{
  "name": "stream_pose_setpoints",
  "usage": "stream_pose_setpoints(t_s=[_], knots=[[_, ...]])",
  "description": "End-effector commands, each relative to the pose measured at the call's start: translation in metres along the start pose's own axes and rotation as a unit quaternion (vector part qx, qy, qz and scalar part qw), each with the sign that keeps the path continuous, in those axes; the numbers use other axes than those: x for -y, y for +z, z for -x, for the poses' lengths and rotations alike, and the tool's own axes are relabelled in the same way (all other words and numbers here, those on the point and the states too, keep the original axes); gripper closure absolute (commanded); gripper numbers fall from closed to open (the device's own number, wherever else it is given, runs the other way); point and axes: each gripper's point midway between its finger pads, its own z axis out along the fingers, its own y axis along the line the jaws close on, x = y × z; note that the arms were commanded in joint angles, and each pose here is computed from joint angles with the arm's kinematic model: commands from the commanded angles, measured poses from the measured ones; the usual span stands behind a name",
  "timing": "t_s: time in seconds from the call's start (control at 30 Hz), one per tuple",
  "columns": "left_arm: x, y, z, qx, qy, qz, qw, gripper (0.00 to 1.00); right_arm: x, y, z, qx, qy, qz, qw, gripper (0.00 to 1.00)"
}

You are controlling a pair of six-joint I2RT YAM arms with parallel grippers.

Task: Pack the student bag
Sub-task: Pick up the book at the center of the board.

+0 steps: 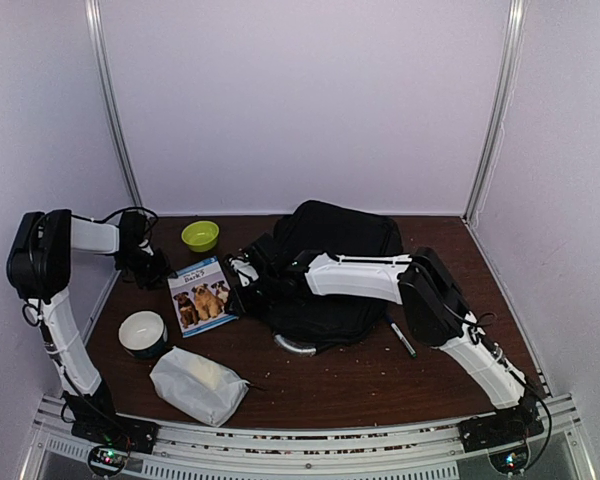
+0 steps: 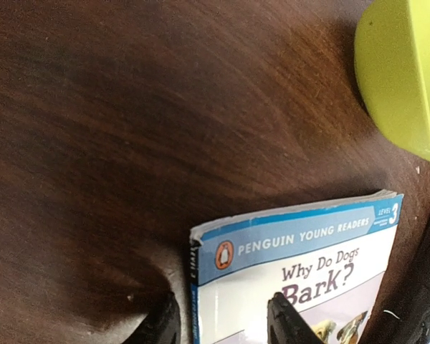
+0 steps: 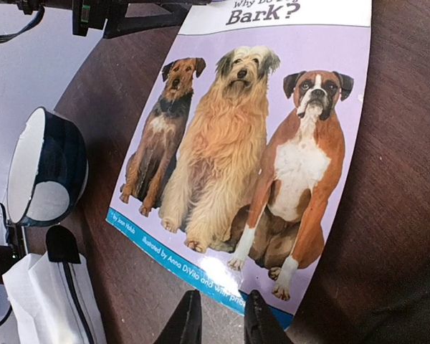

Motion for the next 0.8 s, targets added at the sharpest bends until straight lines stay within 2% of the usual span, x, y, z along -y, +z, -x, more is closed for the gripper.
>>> stream_pose_setpoints(t_s=[0.0,0.5,0.63,0.77], knots=[[0.006,0.008,0.005,-0.002,0.001,-0.021,1.0,0.55,0.008,0.01,0.006,0.021,0.019,-0.027,0.999,0.78],[0.015,0.018,-0.011,-0.03,0.0,-0.064,0.998,0.56,0.052,0.039,-0.03,-0.014,0.097,-0.063,0.993,0.91],[0.018,0.02,-0.021,-0.043,0.011,-0.064,0.997,0.5,0.069,0.043,-0.038,-0.02,0.127,-0.067,0.989,0.92],[0.031,0.022,-0.032,-0.06,0.027,-0.088,0.994,0.52,0.068,0.045,-0.037,-0.02,0.13,-0.055,0.99,0.93]])
